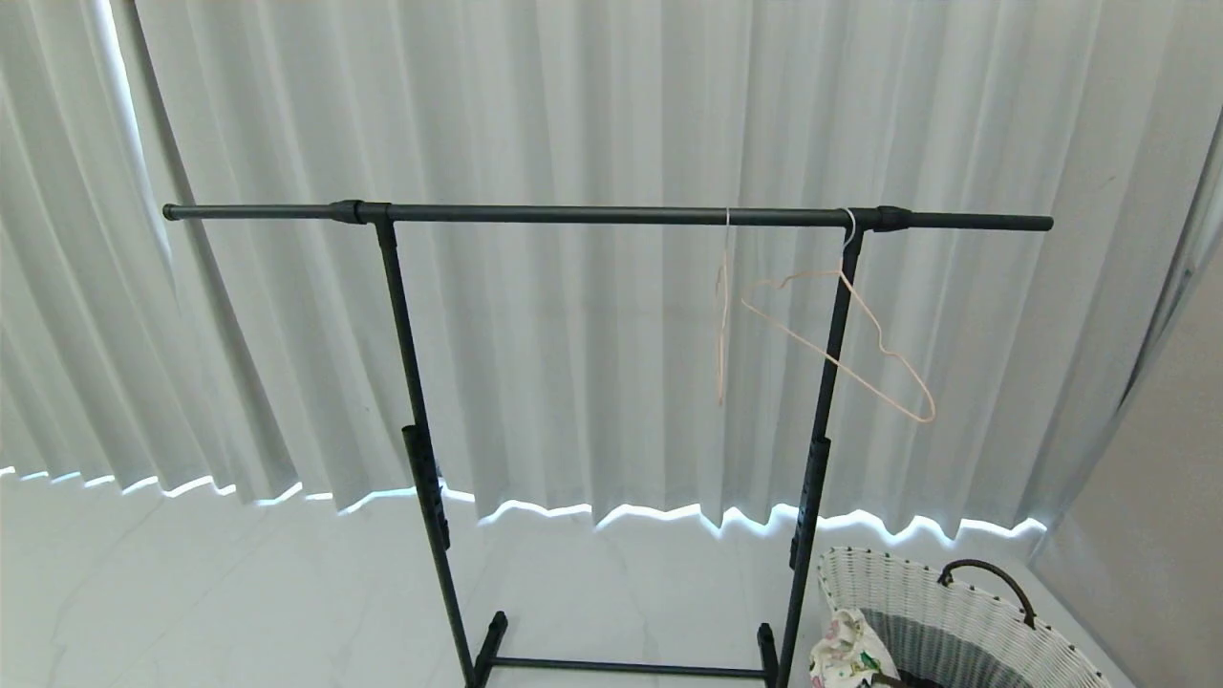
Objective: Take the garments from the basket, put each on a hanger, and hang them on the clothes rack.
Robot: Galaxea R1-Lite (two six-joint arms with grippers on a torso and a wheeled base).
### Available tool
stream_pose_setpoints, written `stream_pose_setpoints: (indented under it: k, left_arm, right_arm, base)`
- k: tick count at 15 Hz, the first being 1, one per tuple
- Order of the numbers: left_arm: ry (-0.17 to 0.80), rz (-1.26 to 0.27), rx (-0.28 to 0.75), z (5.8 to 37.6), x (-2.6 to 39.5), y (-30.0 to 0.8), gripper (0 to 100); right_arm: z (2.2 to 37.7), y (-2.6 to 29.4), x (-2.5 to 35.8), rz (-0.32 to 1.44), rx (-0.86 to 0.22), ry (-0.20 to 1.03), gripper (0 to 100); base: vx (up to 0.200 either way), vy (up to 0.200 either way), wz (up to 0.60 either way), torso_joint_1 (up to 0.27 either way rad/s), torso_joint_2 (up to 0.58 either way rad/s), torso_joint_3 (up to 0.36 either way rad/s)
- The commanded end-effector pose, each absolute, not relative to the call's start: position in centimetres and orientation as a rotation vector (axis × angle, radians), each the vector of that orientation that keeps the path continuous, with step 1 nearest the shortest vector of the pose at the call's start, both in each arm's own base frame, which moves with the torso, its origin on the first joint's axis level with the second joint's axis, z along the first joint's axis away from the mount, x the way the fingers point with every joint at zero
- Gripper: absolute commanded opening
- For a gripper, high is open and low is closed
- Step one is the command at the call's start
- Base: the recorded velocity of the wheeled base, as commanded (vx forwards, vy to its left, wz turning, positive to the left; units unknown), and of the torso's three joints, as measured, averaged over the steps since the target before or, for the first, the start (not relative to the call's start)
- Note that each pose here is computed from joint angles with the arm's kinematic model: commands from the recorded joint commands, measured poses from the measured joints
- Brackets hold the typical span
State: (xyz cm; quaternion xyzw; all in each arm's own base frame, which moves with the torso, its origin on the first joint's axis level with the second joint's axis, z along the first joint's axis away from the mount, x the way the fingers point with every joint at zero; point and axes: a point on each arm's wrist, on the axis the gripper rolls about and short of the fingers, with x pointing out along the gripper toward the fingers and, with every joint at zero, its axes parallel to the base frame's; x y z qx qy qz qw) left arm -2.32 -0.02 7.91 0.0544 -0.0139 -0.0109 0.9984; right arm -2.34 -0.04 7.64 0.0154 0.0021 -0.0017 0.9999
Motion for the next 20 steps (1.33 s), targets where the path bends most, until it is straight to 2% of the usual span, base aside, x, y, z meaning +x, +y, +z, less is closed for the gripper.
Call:
stream_pose_setpoints:
  k: [1, 14, 20]
  left_arm:
    - [-0.028, -0.020, 0.074, 7.91, -2.32, -0.01, 100]
    - [-0.027, -0.019, 0.107, 7.90, -2.32, -0.02, 100]
    - [-0.027, -0.023, 0.104, 7.90, -2.32, -0.02, 100]
  right_arm:
    - [7.63, -0.04, -2.34, -0.003, 0.031, 0.005, 100]
    - [7.63, -0.04, -2.34, -0.003, 0.029, 0.005, 100]
    - [7.63, -0.04, -2.34, -0.003, 0.031, 0.005, 100]
  base:
    - [0.000, 0.000, 0.00, -0.198, 0.47, 0.261]
    - [0.000, 0.000, 0.00, -0.183, 0.47, 0.287]
    - [0.000, 0.000, 0.00, -0.063, 0.25, 0.167]
